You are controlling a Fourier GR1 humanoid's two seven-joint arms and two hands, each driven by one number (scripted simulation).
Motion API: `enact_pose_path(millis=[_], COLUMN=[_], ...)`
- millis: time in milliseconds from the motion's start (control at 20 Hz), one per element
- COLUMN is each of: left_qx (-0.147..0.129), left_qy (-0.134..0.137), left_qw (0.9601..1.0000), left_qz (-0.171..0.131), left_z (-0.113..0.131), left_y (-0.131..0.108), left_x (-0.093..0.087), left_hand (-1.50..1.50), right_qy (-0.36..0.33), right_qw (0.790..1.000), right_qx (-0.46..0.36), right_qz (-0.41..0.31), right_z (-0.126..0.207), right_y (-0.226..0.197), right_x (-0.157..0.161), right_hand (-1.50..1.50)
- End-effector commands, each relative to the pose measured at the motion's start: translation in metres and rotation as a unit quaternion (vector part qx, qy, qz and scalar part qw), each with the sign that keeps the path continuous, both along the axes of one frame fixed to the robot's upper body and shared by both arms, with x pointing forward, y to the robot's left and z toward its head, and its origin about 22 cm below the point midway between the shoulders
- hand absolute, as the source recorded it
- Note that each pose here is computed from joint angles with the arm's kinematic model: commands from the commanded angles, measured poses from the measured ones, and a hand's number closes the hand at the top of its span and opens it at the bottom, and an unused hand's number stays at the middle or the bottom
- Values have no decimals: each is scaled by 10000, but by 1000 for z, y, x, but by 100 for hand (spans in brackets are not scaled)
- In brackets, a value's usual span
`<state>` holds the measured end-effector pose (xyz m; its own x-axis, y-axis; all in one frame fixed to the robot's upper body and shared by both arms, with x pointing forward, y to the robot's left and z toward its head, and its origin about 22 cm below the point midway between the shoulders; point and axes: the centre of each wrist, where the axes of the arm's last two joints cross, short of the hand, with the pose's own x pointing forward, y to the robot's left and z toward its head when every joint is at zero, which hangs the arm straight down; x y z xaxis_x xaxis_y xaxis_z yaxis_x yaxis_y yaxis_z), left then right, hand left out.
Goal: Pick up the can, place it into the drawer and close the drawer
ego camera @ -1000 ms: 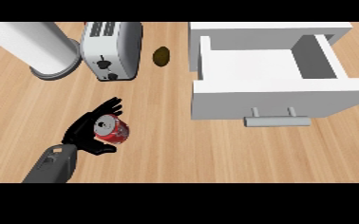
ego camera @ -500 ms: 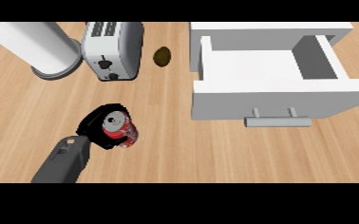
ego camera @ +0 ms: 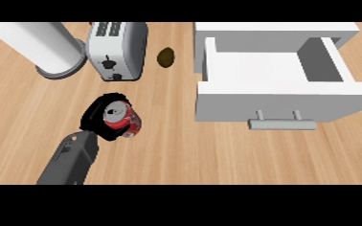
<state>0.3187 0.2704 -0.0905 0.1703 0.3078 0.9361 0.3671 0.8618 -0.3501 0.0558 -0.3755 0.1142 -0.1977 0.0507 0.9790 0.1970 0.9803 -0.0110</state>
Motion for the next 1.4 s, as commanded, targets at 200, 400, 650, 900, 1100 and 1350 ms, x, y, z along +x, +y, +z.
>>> enact_pose_path(millis=[200,400,650,900,1100,1350], left_qx=[-67,51,108,280,338,513], left_qy=[-360,-731,-858,-961,-1124,-1172], left_qw=[9765,9761,9783,9748,9740,9707], left_qz=[2125,2045,1881,1993,1940,2033], left_z=[30,69,124,166,207,222], left_y=[-17,-53,-85,-98,-114,-122], left_x=[9,20,12,21,22,40], left_hand=[150,150,150,150,150,150], right_qy=[0,-5,-57,-93,-34,2], right_qw=[9999,10000,9999,10000,10000,10000], right_qx=[-74,1,-81,-5,22,28], right_qz=[-90,-37,-43,10,-29,46], right_z=[9,12,9,1,1,8], right_y=[-6,6,7,8,8,11], right_x=[-12,-12,11,4,10,-2], right_hand=[-150,-150,-150,-150,-150,-150])
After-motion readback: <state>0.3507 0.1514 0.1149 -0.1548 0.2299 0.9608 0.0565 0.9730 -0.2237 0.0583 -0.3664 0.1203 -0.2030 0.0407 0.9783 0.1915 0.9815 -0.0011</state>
